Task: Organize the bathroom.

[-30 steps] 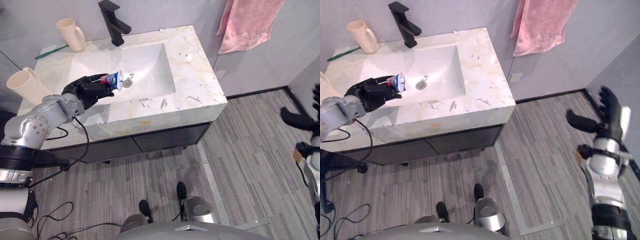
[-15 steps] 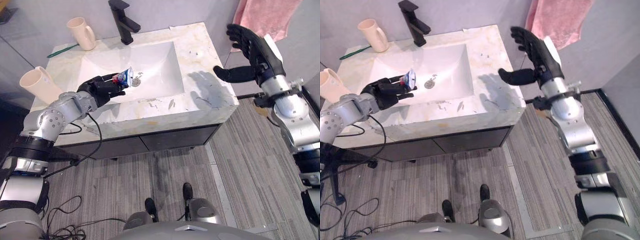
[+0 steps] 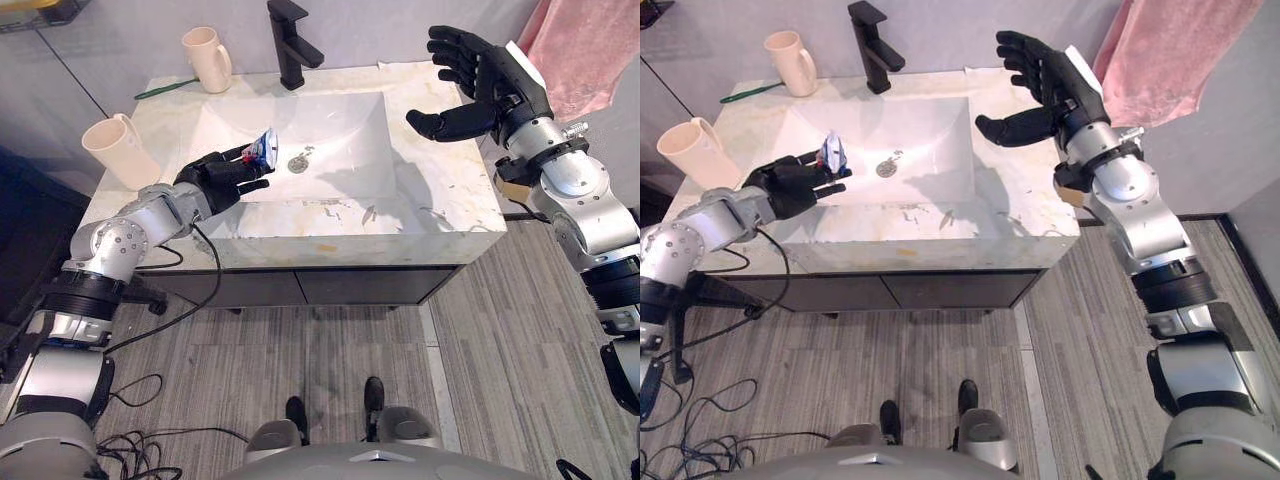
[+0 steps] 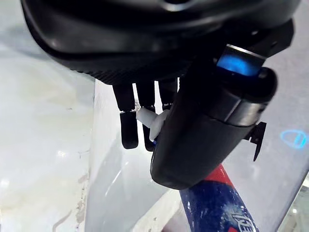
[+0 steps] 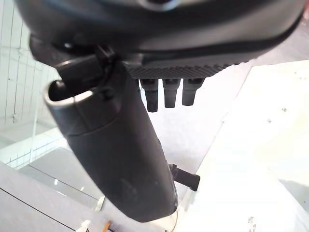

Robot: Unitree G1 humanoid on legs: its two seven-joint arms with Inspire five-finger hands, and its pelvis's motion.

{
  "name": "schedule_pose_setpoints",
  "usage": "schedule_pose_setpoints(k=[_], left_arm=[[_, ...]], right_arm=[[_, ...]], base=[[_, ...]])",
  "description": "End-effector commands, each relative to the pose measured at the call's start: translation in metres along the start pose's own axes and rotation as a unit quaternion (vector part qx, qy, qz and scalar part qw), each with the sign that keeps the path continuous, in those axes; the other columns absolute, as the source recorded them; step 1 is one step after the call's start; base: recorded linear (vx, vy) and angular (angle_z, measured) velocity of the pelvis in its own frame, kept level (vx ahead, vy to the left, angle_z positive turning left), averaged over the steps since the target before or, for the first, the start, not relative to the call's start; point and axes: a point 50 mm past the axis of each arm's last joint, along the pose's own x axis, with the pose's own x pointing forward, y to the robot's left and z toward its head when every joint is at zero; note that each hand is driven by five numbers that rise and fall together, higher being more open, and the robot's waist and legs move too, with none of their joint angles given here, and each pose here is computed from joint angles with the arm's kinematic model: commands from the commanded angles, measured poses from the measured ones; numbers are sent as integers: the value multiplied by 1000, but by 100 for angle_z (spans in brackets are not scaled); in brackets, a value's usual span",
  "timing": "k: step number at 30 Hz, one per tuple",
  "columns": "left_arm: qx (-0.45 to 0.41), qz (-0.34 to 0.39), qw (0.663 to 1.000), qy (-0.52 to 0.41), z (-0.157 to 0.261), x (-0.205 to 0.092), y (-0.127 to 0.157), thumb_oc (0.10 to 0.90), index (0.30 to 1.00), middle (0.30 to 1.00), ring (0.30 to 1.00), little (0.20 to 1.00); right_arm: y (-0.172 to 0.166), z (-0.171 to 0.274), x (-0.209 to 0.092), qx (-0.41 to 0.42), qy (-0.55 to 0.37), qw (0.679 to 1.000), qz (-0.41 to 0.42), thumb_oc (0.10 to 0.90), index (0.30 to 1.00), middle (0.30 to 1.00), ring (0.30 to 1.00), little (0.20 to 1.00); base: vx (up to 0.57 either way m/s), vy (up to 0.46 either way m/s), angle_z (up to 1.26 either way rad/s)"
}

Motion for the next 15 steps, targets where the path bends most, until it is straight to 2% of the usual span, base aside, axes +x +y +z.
schedule_pose_setpoints(k=[1, 5, 6, 15], left_arm=[[-39, -103, 978, -176, 74, -14, -47, 400, 300, 300, 300, 300], [-45, -102, 978, -176, 73, -16, -44, 400, 300, 300, 300, 300], [-50, -103, 978, -176, 70, -16, -39, 400, 300, 300, 300, 300], [-70, -98, 976, -184, 58, -19, -28, 400, 300, 300, 300, 300]], right_arm=[[-9, 50, 3, 11, -138, 990, -2, 800, 900, 900, 900, 900], [0, 53, -3, -3, -158, 987, 31, 800, 900, 900, 900, 900], [9, 56, -9, -19, -176, 982, 61, 800, 900, 900, 900, 900], [37, 66, -25, -95, -211, 962, 148, 800, 900, 900, 900, 900]], base=[[52, -3, -1], [36, -1, -1], [43, -4, 0], [32, 4, -4]])
